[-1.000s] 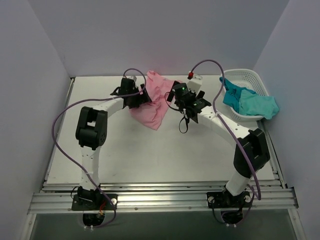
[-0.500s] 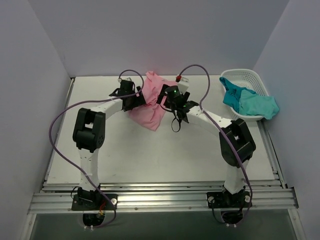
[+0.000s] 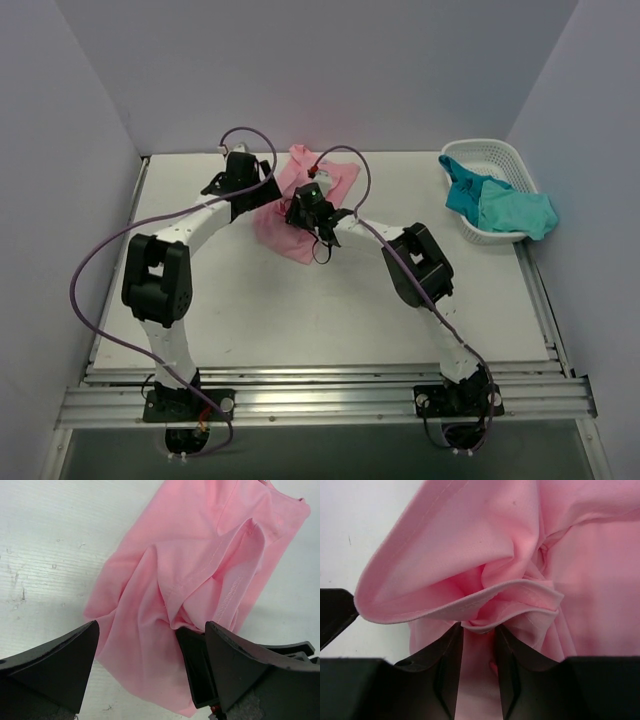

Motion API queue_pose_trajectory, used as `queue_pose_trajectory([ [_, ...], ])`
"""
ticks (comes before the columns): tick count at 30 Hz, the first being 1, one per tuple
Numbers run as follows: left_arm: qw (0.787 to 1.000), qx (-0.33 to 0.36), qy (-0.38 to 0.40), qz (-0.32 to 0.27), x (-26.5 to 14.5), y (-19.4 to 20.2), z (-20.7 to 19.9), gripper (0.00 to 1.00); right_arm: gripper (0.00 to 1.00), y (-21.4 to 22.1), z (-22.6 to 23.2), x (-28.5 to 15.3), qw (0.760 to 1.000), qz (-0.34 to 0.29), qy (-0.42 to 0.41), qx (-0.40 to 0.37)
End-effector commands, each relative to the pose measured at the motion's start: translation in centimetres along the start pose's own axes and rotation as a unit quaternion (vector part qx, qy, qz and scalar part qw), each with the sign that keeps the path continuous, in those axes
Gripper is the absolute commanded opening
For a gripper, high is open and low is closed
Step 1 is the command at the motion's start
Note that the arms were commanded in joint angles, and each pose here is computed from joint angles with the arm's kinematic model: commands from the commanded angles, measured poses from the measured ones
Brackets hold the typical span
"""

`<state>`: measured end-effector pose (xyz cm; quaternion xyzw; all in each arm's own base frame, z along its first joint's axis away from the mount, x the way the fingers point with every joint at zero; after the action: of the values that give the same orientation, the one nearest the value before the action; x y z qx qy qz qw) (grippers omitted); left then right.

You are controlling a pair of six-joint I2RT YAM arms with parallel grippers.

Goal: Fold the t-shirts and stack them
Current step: Fold the tshirt

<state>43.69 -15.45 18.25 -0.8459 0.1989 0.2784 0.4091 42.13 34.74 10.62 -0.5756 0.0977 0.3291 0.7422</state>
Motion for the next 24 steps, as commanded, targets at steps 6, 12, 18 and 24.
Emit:
queue_pose_trajectory([
  [6,0.999,0.001,0.035,-0.027,-7.0,-3.1,-1.0,0.96,0.22,-1.8,0.9,0.4,0.999,-0.031,-0.024,0.014],
  [12,0.994,0.008,0.057,-0.088,-15.4,-6.2,-2.0,0.95,0.0,-0.4,0.0,1.4,0.999,-0.018,-0.02,0.021],
  [18,0.984,0.019,0.086,-0.157,-24.9,-12.1,-4.6,0.94,0.0,1.5,-1.3,2.3,0.999,-0.009,-0.026,0.04],
  [24,0.962,0.0,0.137,-0.237,-30.2,-13.6,-4.8,0.94,0.0,2.3,-2.4,2.6,0.999,0.002,-0.014,0.047],
])
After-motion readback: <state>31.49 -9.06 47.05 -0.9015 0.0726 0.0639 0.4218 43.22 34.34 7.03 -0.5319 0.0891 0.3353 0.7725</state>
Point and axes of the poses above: each gripper's point midway between its finger pads, its own x axis out along the fingers, its own z axis along the line the jaws close on, y = z × x, the point moved 9 cm from there along -x, back along the fingers, and after that the axes turned 13 degrees about -x, right-handed, at the moved point
